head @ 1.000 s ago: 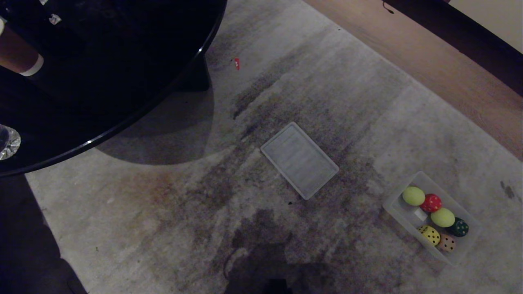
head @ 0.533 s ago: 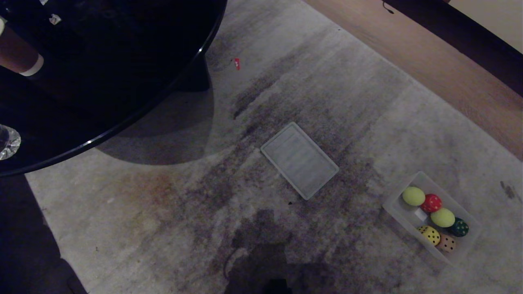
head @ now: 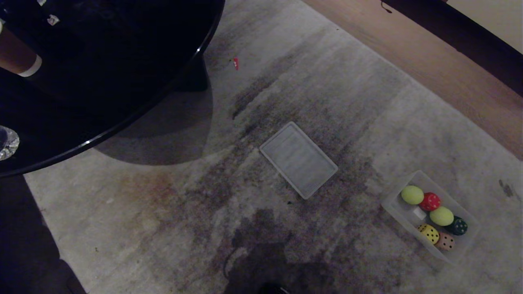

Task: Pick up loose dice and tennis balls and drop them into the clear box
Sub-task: Close the lid

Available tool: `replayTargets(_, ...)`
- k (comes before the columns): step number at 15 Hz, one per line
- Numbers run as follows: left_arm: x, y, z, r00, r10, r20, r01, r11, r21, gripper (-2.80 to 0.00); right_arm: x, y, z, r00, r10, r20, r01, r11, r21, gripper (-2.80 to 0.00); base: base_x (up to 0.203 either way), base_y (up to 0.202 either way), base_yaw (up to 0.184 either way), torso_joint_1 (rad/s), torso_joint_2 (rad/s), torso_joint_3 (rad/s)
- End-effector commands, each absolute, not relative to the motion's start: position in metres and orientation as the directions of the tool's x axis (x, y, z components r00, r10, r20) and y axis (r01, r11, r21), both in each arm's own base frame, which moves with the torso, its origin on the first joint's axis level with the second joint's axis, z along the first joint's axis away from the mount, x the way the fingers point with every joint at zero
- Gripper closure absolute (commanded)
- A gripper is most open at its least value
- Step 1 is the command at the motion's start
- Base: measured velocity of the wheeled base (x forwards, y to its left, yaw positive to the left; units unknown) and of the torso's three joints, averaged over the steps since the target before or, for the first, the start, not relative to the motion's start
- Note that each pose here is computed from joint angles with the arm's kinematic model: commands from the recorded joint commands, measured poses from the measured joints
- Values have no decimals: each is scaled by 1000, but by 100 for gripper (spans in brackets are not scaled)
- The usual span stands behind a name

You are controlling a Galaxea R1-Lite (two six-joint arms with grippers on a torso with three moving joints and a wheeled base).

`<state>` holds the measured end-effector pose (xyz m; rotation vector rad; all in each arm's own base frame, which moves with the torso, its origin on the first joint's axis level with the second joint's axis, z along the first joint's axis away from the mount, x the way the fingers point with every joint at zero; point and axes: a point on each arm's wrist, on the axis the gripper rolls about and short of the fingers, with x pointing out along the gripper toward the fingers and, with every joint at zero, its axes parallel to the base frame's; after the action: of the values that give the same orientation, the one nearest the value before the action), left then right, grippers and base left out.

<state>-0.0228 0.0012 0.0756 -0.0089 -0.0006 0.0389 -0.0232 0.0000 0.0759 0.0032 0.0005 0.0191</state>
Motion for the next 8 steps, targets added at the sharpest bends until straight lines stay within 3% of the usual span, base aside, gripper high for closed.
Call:
replayTargets(1, -23, 1, 75, 999, 40, -3, -40, 999, -9, 0, -23, 0, 76, 1000, 20, -3, -20, 1000, 3, 0, 0, 0, 0, 0, 0, 0)
replayTargets(8, -23, 1, 75, 999, 40, -3, -40, 999, -9, 0, -23, 0, 76, 1000, 19, 0, -19, 1000, 4, 0, 1, -5, 120, 3, 3, 4)
